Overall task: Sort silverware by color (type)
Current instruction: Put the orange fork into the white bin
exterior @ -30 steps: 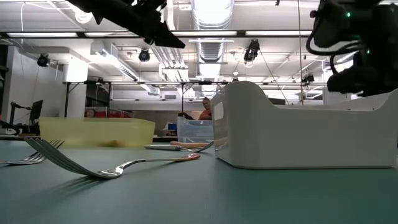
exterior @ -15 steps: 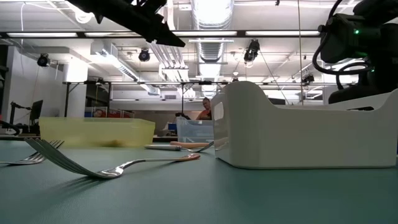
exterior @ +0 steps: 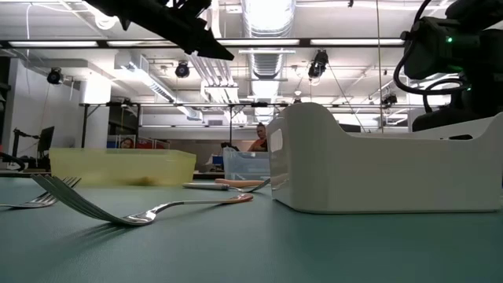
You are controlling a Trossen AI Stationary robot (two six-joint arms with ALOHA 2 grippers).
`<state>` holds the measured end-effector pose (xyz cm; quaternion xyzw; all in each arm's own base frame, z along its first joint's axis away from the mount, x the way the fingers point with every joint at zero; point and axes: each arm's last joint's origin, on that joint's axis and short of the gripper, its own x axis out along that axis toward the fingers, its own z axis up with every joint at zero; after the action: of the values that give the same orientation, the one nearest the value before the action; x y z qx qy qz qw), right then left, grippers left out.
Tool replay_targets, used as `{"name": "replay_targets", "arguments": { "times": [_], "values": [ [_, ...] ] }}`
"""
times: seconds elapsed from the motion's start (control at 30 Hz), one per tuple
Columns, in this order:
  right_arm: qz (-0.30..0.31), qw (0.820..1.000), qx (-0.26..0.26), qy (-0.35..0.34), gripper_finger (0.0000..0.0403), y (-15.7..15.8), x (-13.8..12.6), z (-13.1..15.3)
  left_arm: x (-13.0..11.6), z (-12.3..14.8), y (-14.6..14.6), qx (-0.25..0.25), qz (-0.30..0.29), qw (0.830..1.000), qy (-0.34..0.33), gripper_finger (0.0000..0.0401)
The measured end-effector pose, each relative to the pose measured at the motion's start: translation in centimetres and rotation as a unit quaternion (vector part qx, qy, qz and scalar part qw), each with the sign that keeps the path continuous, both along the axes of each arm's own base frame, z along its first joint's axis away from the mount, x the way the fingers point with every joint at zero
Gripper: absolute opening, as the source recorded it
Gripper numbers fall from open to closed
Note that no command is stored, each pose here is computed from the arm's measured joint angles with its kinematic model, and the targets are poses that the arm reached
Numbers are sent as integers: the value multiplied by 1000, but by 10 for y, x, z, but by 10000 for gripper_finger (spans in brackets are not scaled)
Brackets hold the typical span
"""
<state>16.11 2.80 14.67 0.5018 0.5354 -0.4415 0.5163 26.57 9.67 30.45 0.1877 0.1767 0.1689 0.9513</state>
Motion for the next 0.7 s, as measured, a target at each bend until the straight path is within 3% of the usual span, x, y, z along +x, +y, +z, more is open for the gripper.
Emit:
{"name": "replay_targets", "arguments": {
  "times": [0.7],
  "values": [
    [10, 1000, -18, 14, 110, -2, -7, -5, 0, -3, 0, -5, 0, 1000, 9, 0]
  ]
}}
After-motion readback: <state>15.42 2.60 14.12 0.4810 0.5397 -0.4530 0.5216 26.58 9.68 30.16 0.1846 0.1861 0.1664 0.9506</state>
